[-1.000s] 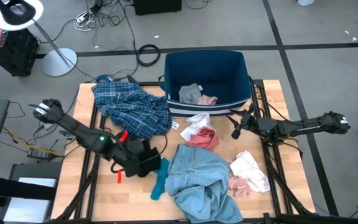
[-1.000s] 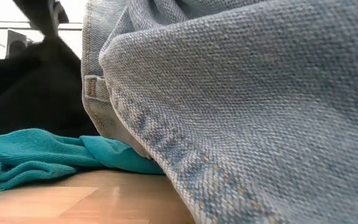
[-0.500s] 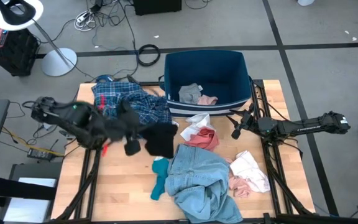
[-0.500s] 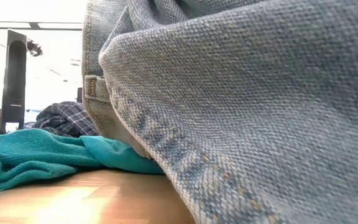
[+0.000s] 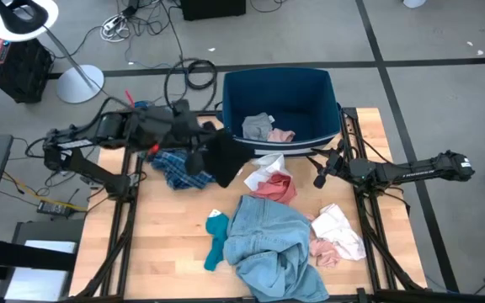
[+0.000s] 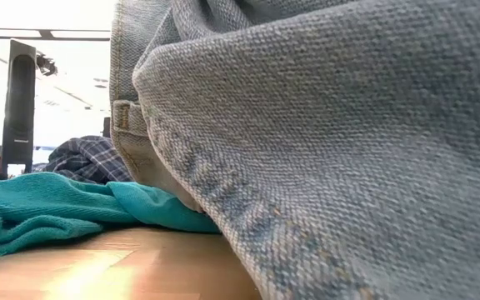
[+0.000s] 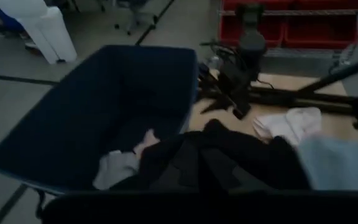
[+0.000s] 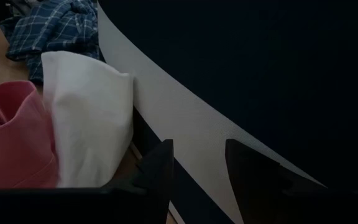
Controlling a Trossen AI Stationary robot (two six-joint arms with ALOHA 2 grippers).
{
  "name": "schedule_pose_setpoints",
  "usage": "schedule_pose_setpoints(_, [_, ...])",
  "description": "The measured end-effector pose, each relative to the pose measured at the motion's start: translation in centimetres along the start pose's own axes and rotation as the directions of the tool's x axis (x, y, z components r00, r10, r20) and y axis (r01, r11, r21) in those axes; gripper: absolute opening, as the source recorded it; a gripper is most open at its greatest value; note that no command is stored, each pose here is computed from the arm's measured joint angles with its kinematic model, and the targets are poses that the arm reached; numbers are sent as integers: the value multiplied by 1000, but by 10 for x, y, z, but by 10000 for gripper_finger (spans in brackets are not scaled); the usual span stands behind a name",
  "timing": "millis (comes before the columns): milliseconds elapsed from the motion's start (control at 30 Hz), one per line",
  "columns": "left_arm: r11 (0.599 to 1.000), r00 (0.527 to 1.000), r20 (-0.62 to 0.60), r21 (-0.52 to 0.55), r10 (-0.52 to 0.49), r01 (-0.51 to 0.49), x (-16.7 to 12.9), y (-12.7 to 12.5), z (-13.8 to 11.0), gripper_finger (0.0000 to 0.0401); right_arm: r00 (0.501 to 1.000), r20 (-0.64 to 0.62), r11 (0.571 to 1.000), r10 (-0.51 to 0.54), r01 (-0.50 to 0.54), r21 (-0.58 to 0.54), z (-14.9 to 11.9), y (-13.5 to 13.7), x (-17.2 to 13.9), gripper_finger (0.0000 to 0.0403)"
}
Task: Sort clothes
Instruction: Put the black boxer shorts into the blue laundry bin
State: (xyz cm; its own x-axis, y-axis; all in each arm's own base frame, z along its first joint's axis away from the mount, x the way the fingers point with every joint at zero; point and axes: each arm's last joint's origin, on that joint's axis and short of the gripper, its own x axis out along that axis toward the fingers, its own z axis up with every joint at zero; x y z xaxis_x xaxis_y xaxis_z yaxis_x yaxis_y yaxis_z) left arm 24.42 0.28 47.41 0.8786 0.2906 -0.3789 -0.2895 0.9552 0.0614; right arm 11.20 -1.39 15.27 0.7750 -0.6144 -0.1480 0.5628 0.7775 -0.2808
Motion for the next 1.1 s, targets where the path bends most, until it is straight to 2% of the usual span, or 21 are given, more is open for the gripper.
schedule_pose_setpoints(167, [999,996,87,25,31,-34,18,26,11,0,1000,0,1000,0,0,-1,0,0,0,148])
schedule_pose_setpoints(300, [996,989,144,68,42,-52,43,50,17,0,1000,0,1000,0,0,0,0,0,0,148])
schedule_pose_setpoints(500, [996,973,227,83,-37,18,94,90,19,0,1000,0,1000,0,0,0,0,0,0,148])
schedule_pose_setpoints(600, [997,976,214,73,-40,25,120,106,12,0,1000,0,1000,0,0,0,0,0,0,148])
schedule_pose_setpoints(800, [999,995,101,33,1,-5,159,131,-12,0,1000,0,1000,0,0,0,0,0,0,148])
schedule_pose_setpoints(1000, [1000,999,36,15,21,-21,189,142,-30,12,1000,0,1000,0,0,0,0,0,0,148])
schedule_pose_setpoints(1100, [997,998,2,-37,64,-64,199,144,-37,14,1000,0,1000,0,0,0,0,0,0,148])
